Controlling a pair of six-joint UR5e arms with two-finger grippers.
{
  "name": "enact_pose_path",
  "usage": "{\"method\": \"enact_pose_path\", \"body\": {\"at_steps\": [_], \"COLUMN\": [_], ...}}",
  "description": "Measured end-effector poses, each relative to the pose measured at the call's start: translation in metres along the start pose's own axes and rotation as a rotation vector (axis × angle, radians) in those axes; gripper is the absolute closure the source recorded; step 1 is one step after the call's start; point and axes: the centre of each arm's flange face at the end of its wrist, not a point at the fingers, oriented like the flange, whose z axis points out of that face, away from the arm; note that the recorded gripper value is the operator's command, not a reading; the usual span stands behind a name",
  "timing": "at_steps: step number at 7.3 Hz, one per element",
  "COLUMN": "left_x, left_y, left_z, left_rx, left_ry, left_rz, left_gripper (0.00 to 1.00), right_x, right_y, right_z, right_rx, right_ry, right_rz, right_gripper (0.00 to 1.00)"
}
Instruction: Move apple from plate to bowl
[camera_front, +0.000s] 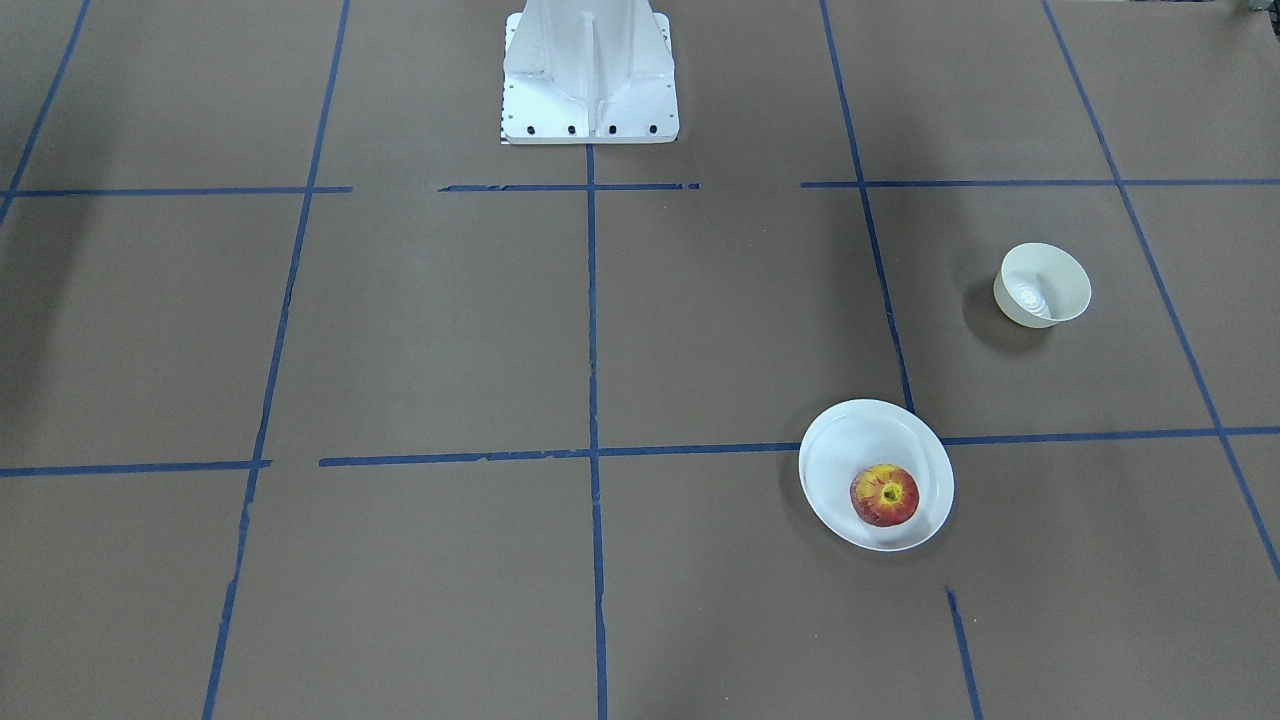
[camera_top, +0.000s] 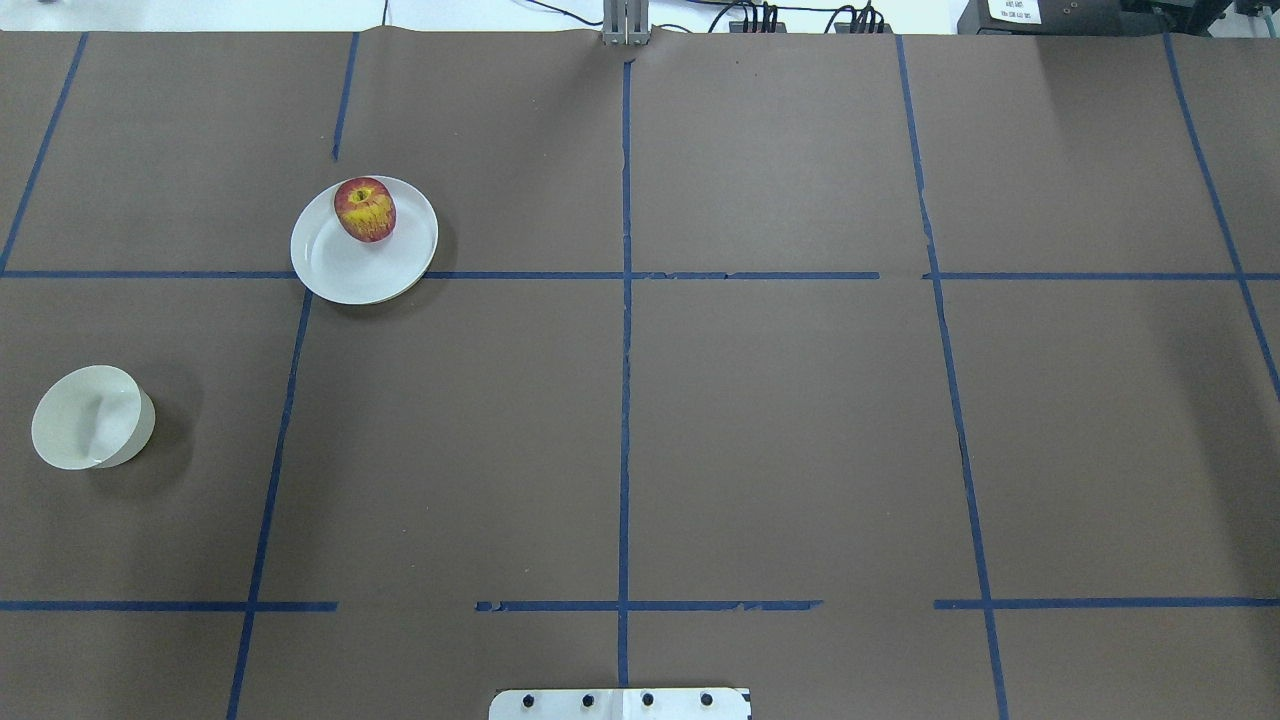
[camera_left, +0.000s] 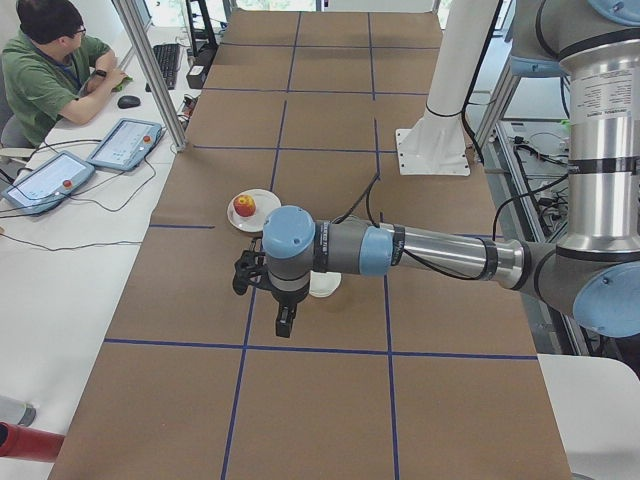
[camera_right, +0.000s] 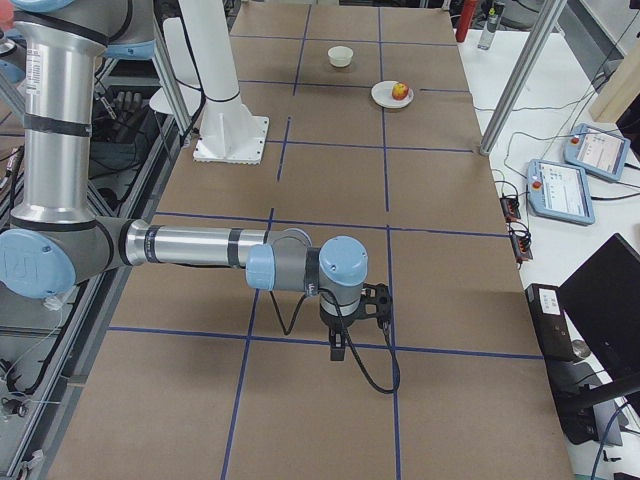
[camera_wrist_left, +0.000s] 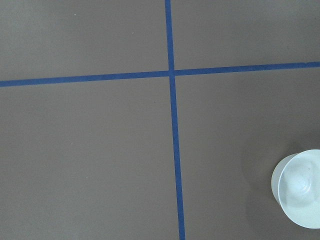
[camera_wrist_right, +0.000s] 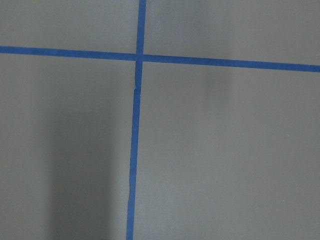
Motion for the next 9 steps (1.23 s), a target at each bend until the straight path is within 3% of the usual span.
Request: {"method": "enact_pose_path", "body": {"at_steps": [2, 5, 7, 9], "left_x": [0.060, 0.186, 0.290, 0.346], "left_y": [-0.066, -0.156, -0.197, -0.224], "left_z": [-0.008, 0.019, 0.073, 0.122], "left_rx": [0.041, 0.029, -0.021, 0.000], "left_ry": [-0.002, 0.014, 0.018, 0.049], "left_rz": [0.018, 0.035, -0.017, -0.112], "left_gripper": [0.00, 0.00, 0.00, 0.00], "right_x": [0.000, 0.000, 0.000, 0.000], "right_y": [0.000, 0.000, 0.000, 0.000], "right_z": [0.000, 0.000, 0.000, 0.000], "right_rx": [0.000, 0.000, 0.000, 0.000], "right_ry": [0.000, 0.000, 0.000, 0.000], "right_rz": [0.000, 0.000, 0.000, 0.000], "right_gripper": [0.00, 0.00, 0.00, 0.00]}}
